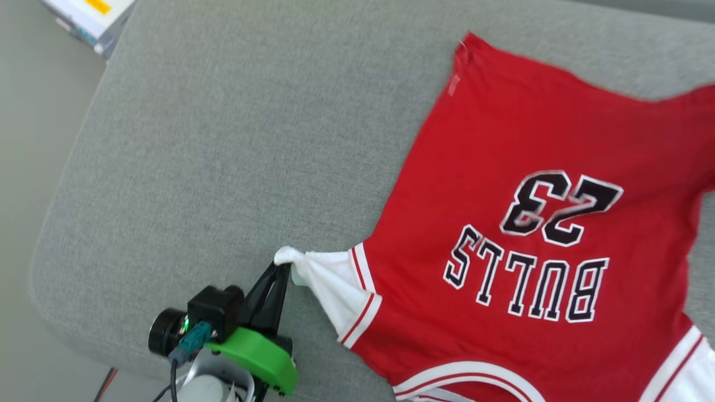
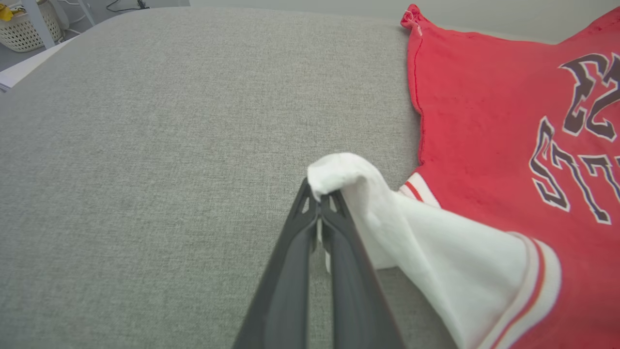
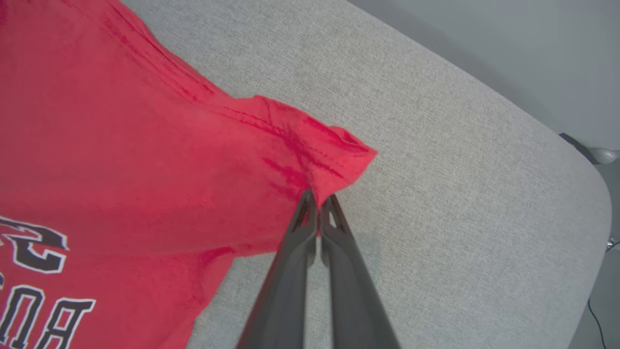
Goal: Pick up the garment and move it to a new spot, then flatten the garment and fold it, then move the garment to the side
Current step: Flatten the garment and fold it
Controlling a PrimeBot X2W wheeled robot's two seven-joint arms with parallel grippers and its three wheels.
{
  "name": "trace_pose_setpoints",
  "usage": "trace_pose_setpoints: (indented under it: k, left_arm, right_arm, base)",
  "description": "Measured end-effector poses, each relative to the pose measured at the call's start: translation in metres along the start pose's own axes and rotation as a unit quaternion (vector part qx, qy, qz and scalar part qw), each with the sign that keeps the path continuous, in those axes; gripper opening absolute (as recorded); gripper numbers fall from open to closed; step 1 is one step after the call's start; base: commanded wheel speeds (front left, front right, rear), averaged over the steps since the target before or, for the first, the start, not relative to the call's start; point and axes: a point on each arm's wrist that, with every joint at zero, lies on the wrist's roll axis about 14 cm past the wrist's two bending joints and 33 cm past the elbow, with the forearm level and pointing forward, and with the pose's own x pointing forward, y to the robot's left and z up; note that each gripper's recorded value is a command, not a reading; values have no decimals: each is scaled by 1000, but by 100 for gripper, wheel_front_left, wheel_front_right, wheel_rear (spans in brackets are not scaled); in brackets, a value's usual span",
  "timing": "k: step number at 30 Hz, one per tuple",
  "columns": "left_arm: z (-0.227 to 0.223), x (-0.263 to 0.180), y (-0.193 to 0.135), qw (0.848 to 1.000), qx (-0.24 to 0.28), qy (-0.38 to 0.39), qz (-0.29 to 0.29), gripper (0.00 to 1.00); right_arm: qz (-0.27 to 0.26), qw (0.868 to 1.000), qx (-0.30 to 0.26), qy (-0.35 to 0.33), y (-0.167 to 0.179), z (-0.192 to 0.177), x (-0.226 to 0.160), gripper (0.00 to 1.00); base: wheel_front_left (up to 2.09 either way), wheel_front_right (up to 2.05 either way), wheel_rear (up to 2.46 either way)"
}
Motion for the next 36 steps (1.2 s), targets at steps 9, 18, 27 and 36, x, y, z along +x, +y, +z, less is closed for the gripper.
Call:
trace_pose_setpoints:
  k: [9, 18, 27, 36]
  left_arm:
    - [9, -21, -4, 1000, 5, -18, -5, 0]
    - [15, -21, -24, 999, 4, -29, -31, 0]
    - [12, -15, -26, 999, 9, -21, -38, 0]
    - [9, -10, -30, 999, 12, -13, -43, 0]
  right_arm:
    - [-15, 999, -25, 45, -9, -82, -71, 0]
    - [1, 991, 47, 123, 0, -202, -105, 0]
    - [55, 963, 152, 217, 63, -325, -111, 0]
    - [47, 958, 199, 201, 76, -344, -109, 100]
  base:
    - [0, 0, 0]
    - [0, 0, 0]
    - [0, 0, 0]
    - [0, 0, 0]
